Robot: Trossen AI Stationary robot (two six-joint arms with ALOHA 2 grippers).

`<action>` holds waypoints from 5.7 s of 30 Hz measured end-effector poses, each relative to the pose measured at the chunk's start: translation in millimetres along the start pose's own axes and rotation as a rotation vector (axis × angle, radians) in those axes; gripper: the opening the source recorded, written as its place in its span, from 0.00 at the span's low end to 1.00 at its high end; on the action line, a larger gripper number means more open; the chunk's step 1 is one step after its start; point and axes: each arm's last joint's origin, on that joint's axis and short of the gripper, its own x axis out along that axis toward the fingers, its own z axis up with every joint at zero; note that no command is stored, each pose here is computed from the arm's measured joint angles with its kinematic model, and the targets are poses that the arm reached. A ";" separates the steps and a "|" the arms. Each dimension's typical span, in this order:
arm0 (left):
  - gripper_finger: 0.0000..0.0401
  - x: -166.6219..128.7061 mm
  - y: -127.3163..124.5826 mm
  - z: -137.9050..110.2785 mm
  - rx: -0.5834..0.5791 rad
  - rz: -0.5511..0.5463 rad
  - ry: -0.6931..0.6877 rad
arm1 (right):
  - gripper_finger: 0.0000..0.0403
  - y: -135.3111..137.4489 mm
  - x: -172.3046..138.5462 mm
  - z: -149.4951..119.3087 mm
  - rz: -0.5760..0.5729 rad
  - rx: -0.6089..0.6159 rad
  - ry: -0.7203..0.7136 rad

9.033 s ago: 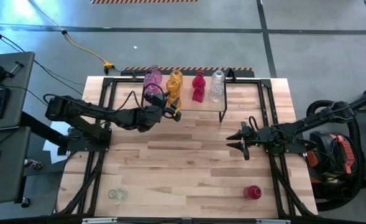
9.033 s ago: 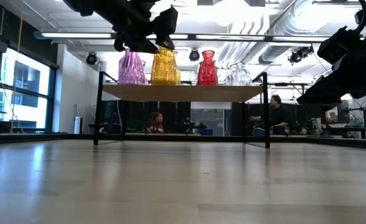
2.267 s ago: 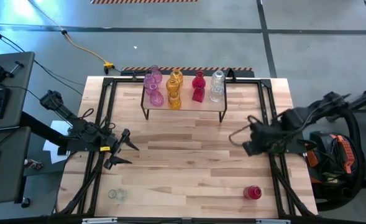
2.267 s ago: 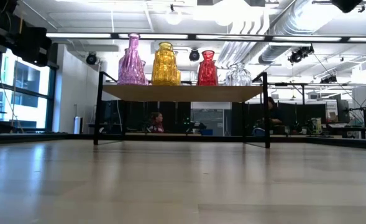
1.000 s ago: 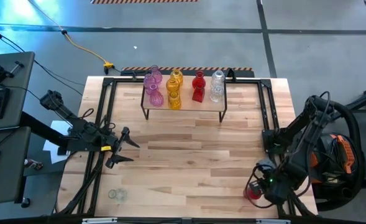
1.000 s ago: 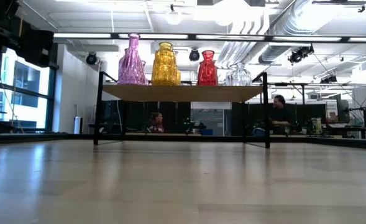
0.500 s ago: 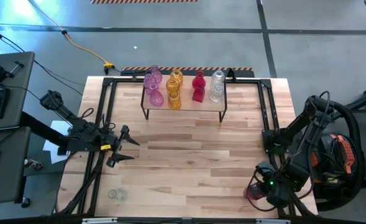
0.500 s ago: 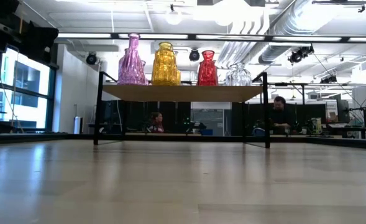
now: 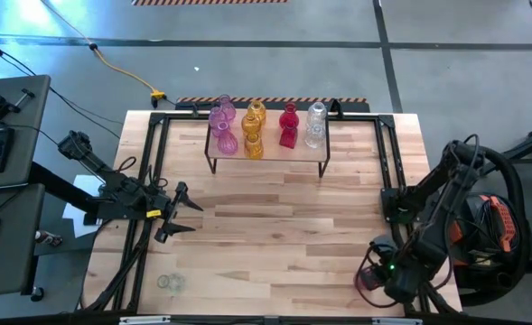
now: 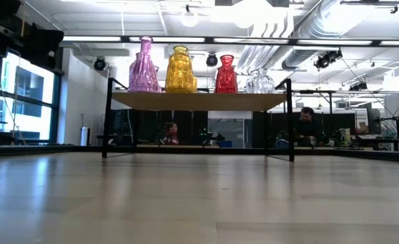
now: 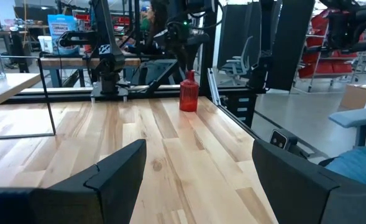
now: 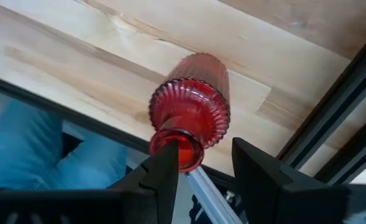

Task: Sort vases onto shelf
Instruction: Put the red vase on the shelf aligned with the other red vases

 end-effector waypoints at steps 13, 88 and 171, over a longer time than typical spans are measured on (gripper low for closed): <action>0.71 0.0 0.0 0.1 0.000 0.000 -0.001 | 0.32 3.4 13.7 -3.8 -0.059 -0.010 -0.007; 0.71 0.0 1.0 -0.2 -0.007 0.034 0.001 | 0.01 58.8 -65.6 163.8 0.110 -0.256 -0.093; 0.71 -1.1 1.8 14.4 -0.203 0.052 -0.148 | 0.01 207.4 -72.3 275.5 -0.027 -0.770 -0.054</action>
